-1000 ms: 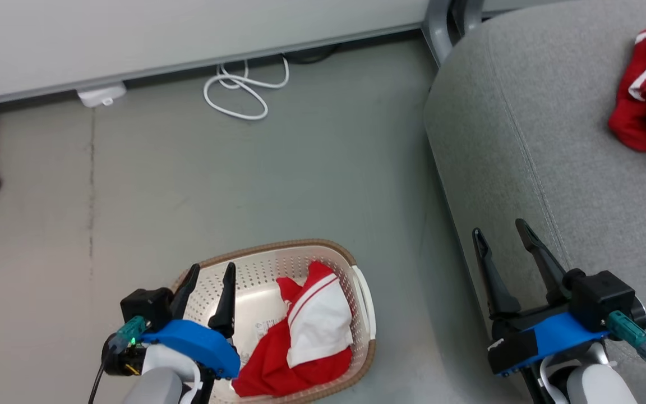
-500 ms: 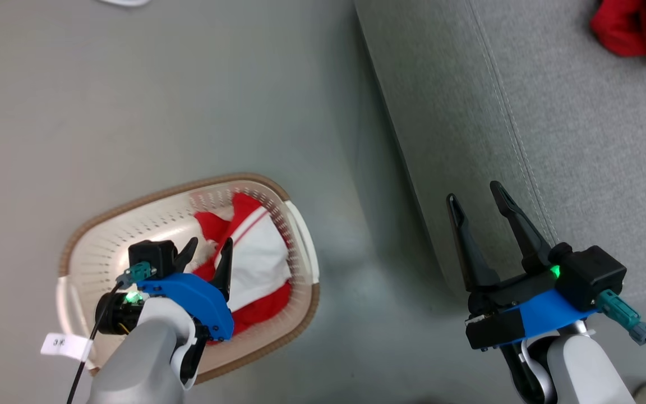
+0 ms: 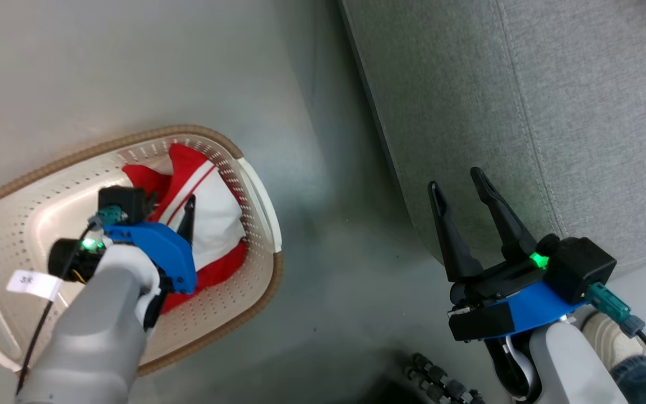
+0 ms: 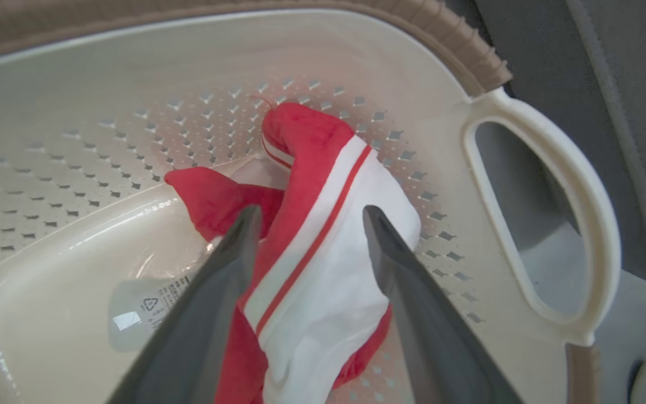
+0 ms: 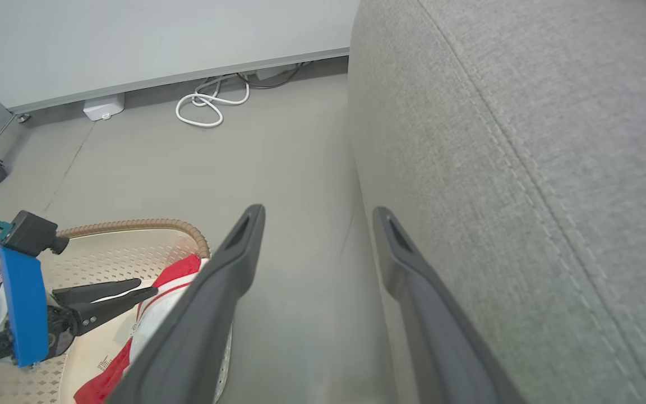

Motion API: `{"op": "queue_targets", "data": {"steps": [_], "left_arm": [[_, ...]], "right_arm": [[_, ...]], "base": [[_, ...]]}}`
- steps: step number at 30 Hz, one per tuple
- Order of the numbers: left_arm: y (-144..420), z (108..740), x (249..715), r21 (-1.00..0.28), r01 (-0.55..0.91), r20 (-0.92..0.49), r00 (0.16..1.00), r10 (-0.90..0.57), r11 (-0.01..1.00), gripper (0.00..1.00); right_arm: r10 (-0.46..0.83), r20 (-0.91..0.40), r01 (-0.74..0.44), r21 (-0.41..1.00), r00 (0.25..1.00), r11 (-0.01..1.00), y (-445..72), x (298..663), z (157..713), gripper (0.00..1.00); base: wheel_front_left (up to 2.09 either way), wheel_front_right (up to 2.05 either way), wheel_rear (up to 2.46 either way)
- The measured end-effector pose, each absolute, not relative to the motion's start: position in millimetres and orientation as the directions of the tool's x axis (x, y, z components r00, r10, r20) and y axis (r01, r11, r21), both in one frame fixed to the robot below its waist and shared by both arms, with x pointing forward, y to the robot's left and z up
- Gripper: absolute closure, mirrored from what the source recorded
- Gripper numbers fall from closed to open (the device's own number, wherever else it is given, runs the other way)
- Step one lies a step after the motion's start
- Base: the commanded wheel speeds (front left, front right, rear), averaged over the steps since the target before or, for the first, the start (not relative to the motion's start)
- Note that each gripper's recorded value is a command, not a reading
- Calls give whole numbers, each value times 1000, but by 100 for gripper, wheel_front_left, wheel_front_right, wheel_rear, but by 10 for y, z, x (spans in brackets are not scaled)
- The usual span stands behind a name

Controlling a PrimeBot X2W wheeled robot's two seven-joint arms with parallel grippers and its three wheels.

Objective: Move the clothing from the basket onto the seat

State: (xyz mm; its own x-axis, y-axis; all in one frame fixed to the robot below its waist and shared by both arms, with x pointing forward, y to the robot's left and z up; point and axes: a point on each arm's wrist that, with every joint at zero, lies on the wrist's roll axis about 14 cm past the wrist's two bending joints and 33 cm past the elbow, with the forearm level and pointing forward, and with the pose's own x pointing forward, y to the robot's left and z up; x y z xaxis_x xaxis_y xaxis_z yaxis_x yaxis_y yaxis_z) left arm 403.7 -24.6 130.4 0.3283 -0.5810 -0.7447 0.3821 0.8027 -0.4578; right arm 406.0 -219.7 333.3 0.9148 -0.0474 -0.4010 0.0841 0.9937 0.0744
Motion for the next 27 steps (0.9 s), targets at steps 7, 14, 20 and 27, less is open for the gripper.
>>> {"op": "queue_targets", "data": {"steps": [7, 14, 20, 27], "left_arm": [[-230, 980, 4043, -439, 406, -782, 266, -563, 802, 0], [-183, 827, 3979, -432, 396, -816, 211, -539, 810, 0], [-173, 749, 3928, -436, 398, -828, 175, -533, 807, 100], [-158, 730, 3964, -439, 395, -824, 182, -537, 807, 100]], "right_arm": [[-58, -445, 101, 75, 894, 992, -2233, 4024, 3127, 0], [-61, -465, 110, 79, 883, 991, -2234, 3987, 3039, 0], [-61, -475, 114, 83, 878, 990, -2234, 3982, 2995, 0], [-50, -467, 102, 87, 883, 991, -2216, 4039, 2993, 0]], "base": [[0, 0, 0], [0, 0, 0], [0, 0, 0], [0, 0, 0]]}}
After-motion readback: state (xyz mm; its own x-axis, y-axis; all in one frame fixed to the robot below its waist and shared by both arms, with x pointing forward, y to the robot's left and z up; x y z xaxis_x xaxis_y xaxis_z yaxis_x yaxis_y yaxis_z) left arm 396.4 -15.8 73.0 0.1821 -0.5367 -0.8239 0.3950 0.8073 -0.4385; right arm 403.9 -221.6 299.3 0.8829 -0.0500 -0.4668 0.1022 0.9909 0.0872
